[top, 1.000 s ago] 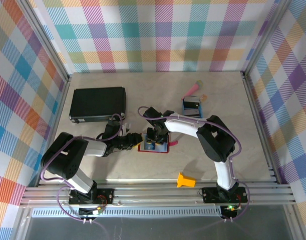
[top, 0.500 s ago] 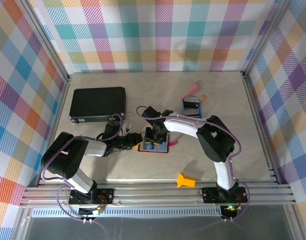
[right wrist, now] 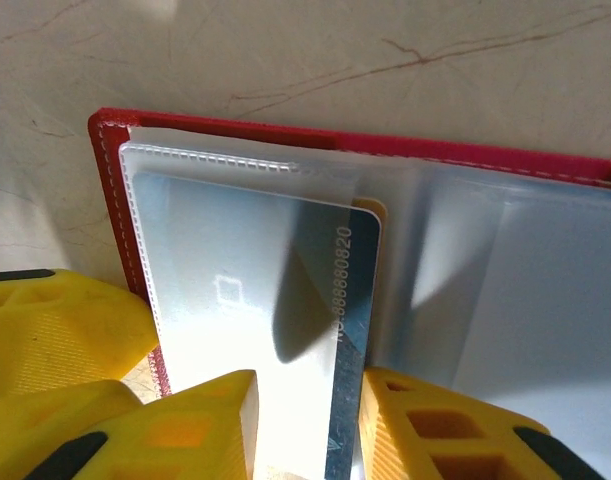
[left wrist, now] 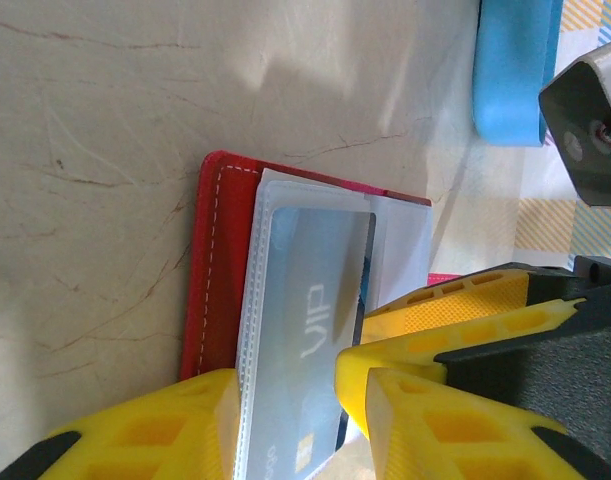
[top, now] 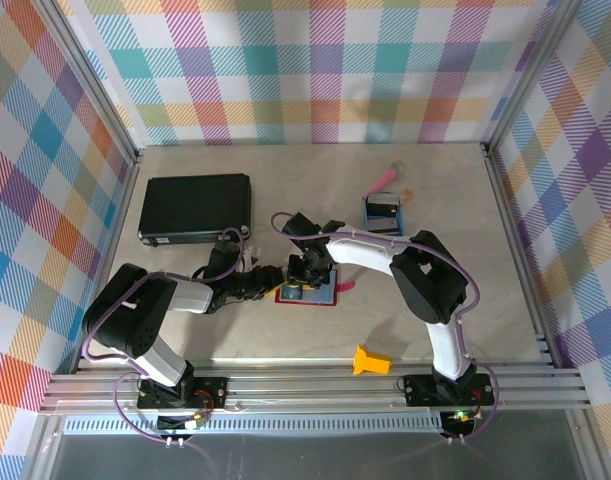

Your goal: Put the credit cards into the card holder

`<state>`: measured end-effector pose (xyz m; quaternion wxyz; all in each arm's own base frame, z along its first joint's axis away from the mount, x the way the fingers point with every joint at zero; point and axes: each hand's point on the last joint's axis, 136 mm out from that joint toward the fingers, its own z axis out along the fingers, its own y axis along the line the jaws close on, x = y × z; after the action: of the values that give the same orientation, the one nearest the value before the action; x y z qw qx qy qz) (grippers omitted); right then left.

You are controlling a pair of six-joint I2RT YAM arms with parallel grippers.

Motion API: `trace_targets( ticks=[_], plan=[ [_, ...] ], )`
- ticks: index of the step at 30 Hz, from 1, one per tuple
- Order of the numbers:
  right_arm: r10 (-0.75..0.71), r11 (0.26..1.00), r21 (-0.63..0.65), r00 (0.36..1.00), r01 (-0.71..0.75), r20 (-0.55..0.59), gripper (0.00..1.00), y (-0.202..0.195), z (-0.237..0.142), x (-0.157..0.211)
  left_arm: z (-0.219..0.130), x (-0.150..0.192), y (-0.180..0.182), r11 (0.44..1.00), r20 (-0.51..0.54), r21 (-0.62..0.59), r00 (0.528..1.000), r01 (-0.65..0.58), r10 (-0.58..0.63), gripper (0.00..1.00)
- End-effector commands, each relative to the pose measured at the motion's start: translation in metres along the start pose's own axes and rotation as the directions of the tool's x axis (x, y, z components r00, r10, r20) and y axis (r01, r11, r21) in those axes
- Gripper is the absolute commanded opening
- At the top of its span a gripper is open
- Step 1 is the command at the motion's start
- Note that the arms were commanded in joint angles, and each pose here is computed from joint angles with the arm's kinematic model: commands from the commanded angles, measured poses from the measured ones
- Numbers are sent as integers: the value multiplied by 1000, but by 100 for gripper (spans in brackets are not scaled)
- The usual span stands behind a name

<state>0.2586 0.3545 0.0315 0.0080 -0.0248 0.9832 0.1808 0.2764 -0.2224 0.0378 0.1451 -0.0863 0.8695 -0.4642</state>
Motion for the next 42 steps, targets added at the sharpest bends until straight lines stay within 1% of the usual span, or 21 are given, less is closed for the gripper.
trace_targets(
  ticks=[1, 4, 7, 10, 13, 20, 24, 28, 31, 34, 42],
  plan=[
    [5, 998, -66, 1000, -7, -20, 28, 15, 7, 2, 3, 15, 14, 999, -44, -26, 998, 32, -33, 39],
    [8, 997, -70, 1000, -9, -20, 25, 16, 7, 3, 2, 14, 12, 999, -41, -23, 999, 32, -33, 39],
    [4, 998, -56, 1000, -5, -9, 25, 14, 3, 2, 1, 15, 12, 999, -39, -25, 999, 35, -36, 39],
    [-2, 1000, -14, 1000, 2, 22, 31, 5, -10, -2, 0, 15, 13, 999, -34, -28, 999, 38, -38, 39],
    [-3, 1000, 13, 998, 2, 60, 35, -8, -28, -4, -1, 16, 12, 999, -35, -25, 998, 45, -46, 38],
    [5, 998, 57, 993, -12, 118, 38, -48, -64, -7, -2, 22, -1, 999, -28, -19, 999, 33, -34, 38],
    [-48, 996, 82, 989, 37, 140, 39, -57, -72, -8, -9, 16, -13, 1000, 9, -10, 1000, 20, -20, 38],
    [-92, 992, 98, 987, 80, 129, 39, -58, -71, -8, -19, 11, -23, 996, -6, -65, 998, -57, 57, 38],
    [-122, 987, 119, 988, 110, 99, 41, -58, -63, -10, -24, 6, -27, 990, -29, -107, 995, -96, 93, 38],
    [-131, 980, 159, 990, 120, 59, 47, -59, -52, -11, -25, 5, -29, 991, -40, -99, 995, -95, 91, 38],
    [-90, 976, 201, 995, 80, 41, 53, -61, -37, -17, -21, 13, -18, 992, -53, -93, 995, -86, 81, 38]
  ],
)
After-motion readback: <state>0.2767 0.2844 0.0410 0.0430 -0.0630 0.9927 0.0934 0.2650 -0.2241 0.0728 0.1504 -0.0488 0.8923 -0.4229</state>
